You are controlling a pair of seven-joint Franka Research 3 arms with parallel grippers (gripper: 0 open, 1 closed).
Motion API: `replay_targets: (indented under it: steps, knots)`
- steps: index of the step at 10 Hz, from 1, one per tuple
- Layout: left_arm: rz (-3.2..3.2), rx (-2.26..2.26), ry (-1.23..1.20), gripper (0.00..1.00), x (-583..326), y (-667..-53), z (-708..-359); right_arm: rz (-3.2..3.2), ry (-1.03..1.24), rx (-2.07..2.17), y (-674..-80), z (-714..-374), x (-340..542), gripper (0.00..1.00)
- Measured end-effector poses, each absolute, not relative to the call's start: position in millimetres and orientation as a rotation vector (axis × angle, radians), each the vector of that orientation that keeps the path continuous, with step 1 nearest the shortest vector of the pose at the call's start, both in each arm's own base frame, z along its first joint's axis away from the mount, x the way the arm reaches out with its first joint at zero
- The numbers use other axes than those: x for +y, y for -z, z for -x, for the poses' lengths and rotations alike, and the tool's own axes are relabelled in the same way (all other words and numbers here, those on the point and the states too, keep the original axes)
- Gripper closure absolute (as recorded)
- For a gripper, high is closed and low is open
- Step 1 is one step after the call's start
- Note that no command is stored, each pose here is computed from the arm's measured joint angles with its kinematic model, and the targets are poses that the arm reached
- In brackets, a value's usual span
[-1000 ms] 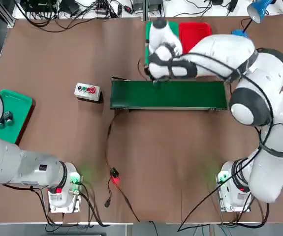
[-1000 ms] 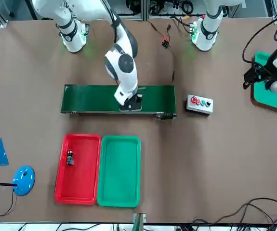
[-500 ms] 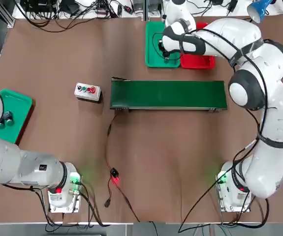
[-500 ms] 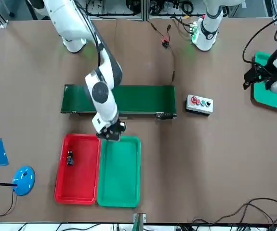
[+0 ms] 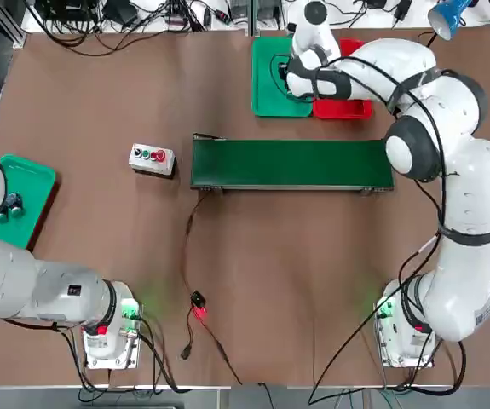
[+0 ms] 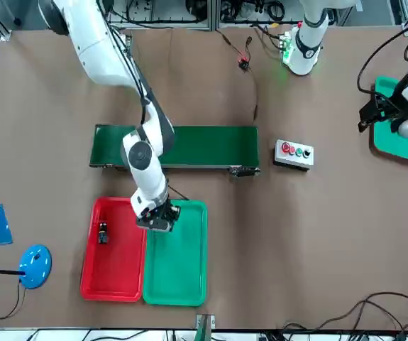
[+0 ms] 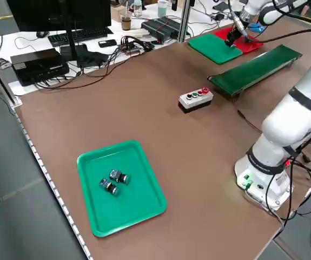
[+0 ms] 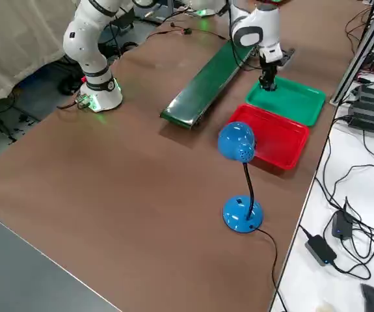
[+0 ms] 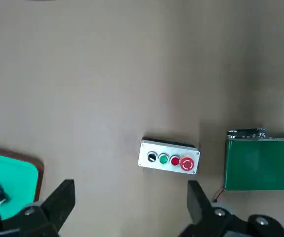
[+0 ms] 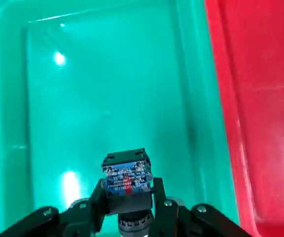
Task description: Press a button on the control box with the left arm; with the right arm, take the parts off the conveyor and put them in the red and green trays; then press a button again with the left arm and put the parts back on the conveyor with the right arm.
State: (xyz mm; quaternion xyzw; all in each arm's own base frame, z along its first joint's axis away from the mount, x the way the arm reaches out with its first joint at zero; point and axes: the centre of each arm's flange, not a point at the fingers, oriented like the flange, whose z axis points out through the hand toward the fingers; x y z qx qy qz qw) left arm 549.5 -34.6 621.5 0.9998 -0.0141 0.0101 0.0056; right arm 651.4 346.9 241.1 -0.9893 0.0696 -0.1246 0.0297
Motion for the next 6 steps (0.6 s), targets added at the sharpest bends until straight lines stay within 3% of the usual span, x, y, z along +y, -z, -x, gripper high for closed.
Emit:
replay_targets:
  steps: [6]
  knots:
    - [-3.130,-0.046,-0.032,0.00,-35,-622,-549,3.093,0.415,0.196,-201,-662,324,0.59]
